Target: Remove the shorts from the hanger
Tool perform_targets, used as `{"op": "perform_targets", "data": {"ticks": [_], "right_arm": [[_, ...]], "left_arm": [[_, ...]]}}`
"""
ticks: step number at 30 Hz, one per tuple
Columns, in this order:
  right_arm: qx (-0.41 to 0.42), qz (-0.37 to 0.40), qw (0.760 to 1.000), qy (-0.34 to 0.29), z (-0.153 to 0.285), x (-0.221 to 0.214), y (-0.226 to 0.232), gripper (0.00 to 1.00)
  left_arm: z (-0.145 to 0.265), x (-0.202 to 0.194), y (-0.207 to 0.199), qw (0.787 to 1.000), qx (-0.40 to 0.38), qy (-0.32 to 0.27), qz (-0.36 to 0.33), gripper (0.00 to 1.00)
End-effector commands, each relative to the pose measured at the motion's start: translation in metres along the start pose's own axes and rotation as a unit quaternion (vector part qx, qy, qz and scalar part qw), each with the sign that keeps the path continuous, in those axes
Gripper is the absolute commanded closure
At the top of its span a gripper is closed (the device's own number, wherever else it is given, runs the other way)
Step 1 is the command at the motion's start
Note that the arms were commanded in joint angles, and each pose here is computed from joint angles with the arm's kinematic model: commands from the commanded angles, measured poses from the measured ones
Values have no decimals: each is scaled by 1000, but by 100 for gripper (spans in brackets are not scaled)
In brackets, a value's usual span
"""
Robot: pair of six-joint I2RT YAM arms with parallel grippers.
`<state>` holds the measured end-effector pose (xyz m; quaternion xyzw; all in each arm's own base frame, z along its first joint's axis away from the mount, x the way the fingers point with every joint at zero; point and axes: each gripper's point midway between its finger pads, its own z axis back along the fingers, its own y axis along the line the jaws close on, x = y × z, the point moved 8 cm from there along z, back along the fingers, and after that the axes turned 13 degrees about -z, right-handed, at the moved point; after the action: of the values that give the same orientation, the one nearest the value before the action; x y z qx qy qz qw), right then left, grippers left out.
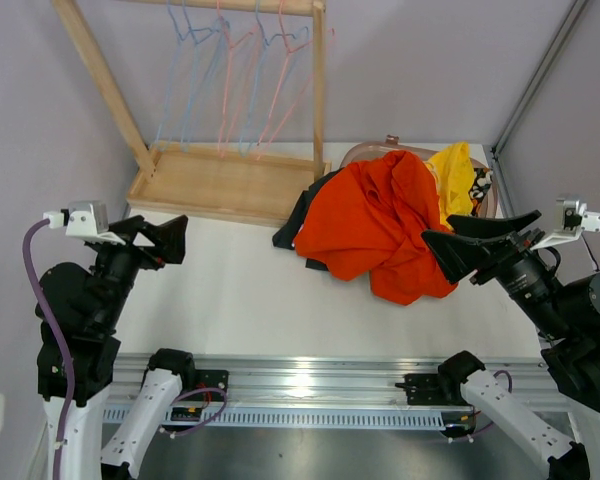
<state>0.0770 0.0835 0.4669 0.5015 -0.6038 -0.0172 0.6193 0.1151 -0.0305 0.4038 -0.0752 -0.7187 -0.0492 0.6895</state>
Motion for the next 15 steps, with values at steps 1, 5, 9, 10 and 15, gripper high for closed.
{"op": "perform_targets", "data": {"ticks": [1,5,9,10,15], "right_arm": [[10,-11,1000,13,6,-6,1,1],[3,-11,1000,10,4,-7,-3,1],[1,-3,1000,3,2,-5,-3,1],[-2,-1,1000,2,1,-5,-4,1],[-15,5,1000,-13,0,-2,-8,1]], "left_arm": [[1,1,-1,1000,-4,-4,0,1],[2,2,-1,1000,-3,-3,-2,1],[2,3,1,1000,3,-2,-6,1],[2,2,1,1000,3,0,-6,1],[1,-1,3,1000,10,5,-10,1]]}}
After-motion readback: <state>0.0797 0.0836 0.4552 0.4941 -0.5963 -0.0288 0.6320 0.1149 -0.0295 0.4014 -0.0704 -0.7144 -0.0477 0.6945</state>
